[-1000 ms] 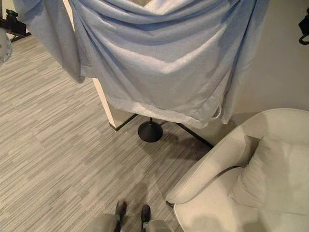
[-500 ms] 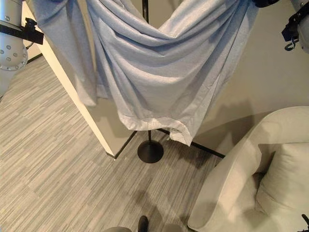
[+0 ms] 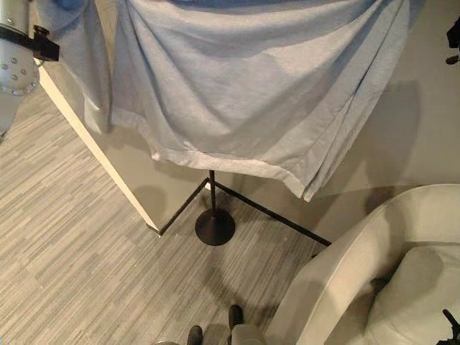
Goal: Hang the clothes on the sofa on the clothes rack.
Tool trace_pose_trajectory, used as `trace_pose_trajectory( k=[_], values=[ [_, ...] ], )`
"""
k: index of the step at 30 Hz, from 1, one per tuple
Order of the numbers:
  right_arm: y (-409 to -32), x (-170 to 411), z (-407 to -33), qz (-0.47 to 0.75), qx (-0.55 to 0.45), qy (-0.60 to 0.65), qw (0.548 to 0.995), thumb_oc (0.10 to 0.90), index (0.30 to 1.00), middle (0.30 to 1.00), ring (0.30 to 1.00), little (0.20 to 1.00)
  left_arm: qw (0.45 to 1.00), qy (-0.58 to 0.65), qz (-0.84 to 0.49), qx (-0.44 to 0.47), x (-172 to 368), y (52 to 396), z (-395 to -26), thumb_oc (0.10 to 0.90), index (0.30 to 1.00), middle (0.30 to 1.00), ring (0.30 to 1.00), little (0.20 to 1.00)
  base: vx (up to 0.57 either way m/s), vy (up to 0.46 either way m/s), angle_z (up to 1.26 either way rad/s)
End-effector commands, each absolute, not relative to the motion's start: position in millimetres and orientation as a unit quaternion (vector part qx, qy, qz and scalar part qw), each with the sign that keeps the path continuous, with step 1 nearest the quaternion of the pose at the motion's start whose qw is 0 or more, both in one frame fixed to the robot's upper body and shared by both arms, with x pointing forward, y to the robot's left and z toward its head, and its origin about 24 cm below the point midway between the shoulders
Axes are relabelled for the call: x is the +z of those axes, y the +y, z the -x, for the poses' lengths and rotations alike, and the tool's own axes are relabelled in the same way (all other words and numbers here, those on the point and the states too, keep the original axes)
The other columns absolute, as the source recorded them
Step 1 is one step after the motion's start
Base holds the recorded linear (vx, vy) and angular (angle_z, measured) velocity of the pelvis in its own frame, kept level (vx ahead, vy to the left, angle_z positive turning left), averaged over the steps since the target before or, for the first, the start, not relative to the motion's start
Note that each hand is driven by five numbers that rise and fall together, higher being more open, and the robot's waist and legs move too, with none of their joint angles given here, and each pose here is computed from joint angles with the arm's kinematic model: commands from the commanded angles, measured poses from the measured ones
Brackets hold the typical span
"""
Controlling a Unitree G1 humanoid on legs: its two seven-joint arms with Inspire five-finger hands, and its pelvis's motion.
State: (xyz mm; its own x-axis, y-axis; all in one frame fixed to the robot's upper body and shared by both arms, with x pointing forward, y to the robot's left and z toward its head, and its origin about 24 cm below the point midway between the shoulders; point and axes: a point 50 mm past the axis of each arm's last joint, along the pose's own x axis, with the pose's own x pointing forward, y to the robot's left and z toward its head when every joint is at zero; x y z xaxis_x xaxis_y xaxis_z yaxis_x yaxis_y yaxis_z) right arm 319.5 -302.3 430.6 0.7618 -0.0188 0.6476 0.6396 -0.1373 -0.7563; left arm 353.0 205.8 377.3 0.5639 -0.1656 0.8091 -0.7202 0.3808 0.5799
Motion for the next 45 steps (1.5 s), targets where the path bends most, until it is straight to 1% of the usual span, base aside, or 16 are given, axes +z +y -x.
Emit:
trace_pose_trajectory(
  k=[1,5,8,9,10,14,19,22,25,29,33,35,38,41,43,45],
  values=[
    [-299,489,-285,0.63,-0.354,-0.305,0.621,0.4,0.3,0.3,0.3,0.3,0.707,-0.448,-0.465,0.288,425,235,-333,0.4,0.3,0.3,0.3,0.3,0.13,-0.108,0.13],
    [-290,487,-292,0.619,-0.341,-0.315,0.634,0.4,0.3,0.3,0.3,0.3,0.72,-0.424,-0.456,0.306,423,249,-336,0.4,0.3,0.3,0.3,0.3,0.16,-0.123,-0.02],
    [-284,488,-292,0.624,-0.335,-0.328,0.625,0.4,0.3,0.3,0.3,0.3,0.714,-0.417,-0.461,0.322,426,257,-334,0.4,0.3,0.3,0.3,0.3,0.21,0.011,0.1],
    [-288,486,-292,0.643,-0.348,-0.317,0.604,0.4,0.3,0.3,0.3,0.3,0.709,-0.41,-0.472,0.326,423,262,-333,0.4,0.3,0.3,0.3,0.3,0.24,0.071,0.15],
    [-288,485,-294,0.644,-0.345,-0.314,0.606,0.4,0.3,0.3,0.3,0.3,0.713,-0.402,-0.466,0.336,425,268,-332,0.4,0.3,0.3,0.3,0.3,0.19,0.045,-0.01],
    [-288,478,-305,0.636,-0.34,-0.297,0.626,0.4,0.3,0.3,0.3,0.3,0.718,-0.409,-0.46,0.324,428,258,-336,0.4,0.3,0.3,0.3,0.3,0.17,0.107,-0.4],
    [-287,475,-315,0.642,-0.346,-0.275,0.627,0.4,0.3,0.3,0.3,0.3,0.719,-0.412,-0.469,0.306,428,245,-343,0.4,0.3,0.3,0.3,0.3,0.09,0.076,-0.25],
    [-289,477,-318,0.662,-0.366,-0.248,0.605,0.4,0.3,0.3,0.3,0.3,0.723,-0.429,-0.464,0.279,430,221,-349,0.4,0.3,0.3,0.3,0.3,0.1,0.04,-0.08],
    [-290,479,-319,0.677,-0.379,-0.235,0.586,0.4,0.3,0.3,0.3,0.3,0.725,-0.434,-0.461,0.269,430,211,-352,0.4,0.3,0.3,0.3,0.3,0.04,-0.005,-0.11],
    [-282,485,-322,0.72,-0.397,-0.215,0.527,0.4,0.3,0.3,0.3,0.3,0.721,-0.432,-0.473,0.264,433,198,-358,0.4,0.3,0.3,0.3,0.3,0.01,-0.003,-0.02],
    [-266,472,-337,0.776,-0.366,-0.199,0.473,0.4,0.3,0.3,0.3,0.3,0.722,-0.429,-0.478,0.256,432,188,-362,0.4,0.3,0.3,0.3,0.3,-0.03,-0.023,-0.07],
    [-257,455,-349,0.794,-0.33,-0.204,0.468,0.4,0.3,0.3,0.3,0.3,0.727,-0.426,-0.475,0.255,425,193,-363,0.4,0.3,0.3,0.3,0.3,-0.01,-0.01,-0.02],
    [-248,435,-355,0.798,-0.29,-0.225,0.477,0.4,0.3,0.3,0.3,0.3,0.732,-0.431,-0.469,0.241,414,195,-361,0.4,0.3,0.3,0.3,0.3,0.0,0.002,-0.01],
    [-243,405,-355,0.784,-0.242,-0.257,0.511,0.4,0.3,0.3,0.3,0.3,0.737,-0.429,-0.468,0.233,398,210,-354,0.4,0.3,0.3,0.3,0.3,0.01,0.007,-0.11],
    [-247,384,-351,0.761,-0.221,-0.271,0.547,0.4,0.3,0.3,0.3,0.3,0.751,-0.413,-0.462,0.229,382,223,-351,0.402,0.302,0.302,0.302,0.302,0.04,0.014,-0.05],
    [-260,357,-348,0.729,-0.203,-0.268,0.597,0.4,0.3,0.3,0.3,0.3,0.775,-0.385,-0.446,0.228,362,243,-350,0.449,0.373,0.373,0.373,0.373,0.0,0.0,0.0]
  ],
)
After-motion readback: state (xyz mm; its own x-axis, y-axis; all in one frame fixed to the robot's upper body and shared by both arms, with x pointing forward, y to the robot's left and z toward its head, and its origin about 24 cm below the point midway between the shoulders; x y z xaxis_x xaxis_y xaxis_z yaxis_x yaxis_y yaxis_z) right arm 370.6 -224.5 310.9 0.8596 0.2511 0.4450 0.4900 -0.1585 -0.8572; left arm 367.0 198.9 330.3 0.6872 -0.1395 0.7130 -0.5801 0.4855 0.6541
